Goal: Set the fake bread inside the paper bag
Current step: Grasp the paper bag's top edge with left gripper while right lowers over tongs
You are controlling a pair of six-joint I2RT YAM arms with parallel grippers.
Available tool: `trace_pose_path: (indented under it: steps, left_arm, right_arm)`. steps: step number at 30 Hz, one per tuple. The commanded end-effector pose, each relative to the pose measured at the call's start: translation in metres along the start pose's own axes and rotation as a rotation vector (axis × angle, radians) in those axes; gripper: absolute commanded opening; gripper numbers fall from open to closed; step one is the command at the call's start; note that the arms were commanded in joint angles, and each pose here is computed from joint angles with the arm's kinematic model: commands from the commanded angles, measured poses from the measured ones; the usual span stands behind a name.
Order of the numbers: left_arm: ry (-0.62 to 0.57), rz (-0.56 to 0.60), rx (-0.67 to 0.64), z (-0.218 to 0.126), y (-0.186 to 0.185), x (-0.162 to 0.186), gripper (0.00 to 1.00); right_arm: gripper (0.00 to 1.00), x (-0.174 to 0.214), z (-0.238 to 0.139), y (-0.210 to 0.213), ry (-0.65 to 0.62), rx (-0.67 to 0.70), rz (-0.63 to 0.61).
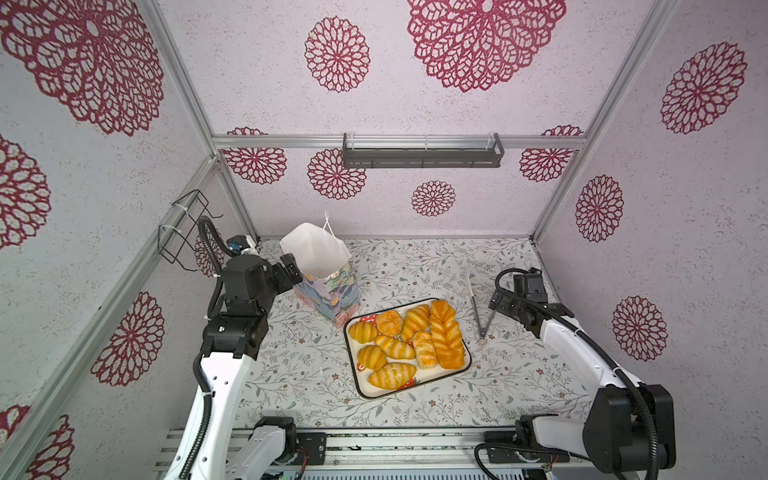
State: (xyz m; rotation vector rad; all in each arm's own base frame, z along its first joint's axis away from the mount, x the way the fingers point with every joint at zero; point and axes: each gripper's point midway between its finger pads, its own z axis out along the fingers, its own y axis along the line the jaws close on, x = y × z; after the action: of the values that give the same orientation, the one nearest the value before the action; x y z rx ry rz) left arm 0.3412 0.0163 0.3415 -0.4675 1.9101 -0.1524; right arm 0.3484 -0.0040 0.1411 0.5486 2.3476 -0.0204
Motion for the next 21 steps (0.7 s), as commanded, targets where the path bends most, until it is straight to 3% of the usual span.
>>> trace_pose_path:
  steps: [1, 9, 15, 21]
  left_arm:
    - [0.048, 0.009, 0.062, 0.009, -0.004, -0.002, 1.00]
    - [0.065, 0.026, 0.101, 0.026, -0.012, -0.014, 0.87]
    - [0.088, 0.015, 0.128, 0.036, -0.014, -0.009, 0.57]
    - [0.079, 0.015, 0.137, 0.036, -0.014, -0.011, 0.40]
  right_arm:
    - [0.99, -0.003, -0.009, 0.000, -0.012, -0.004, -0.028]
    - [0.99, 0.002, -0.008, 0.000, 0.001, -0.009, -0.031]
    - [0.99, 0.009, 0.000, 0.002, 0.038, -0.003, -0.045]
    - [0.99, 0.013, 0.005, 0.006, 0.071, -0.016, -0.064]
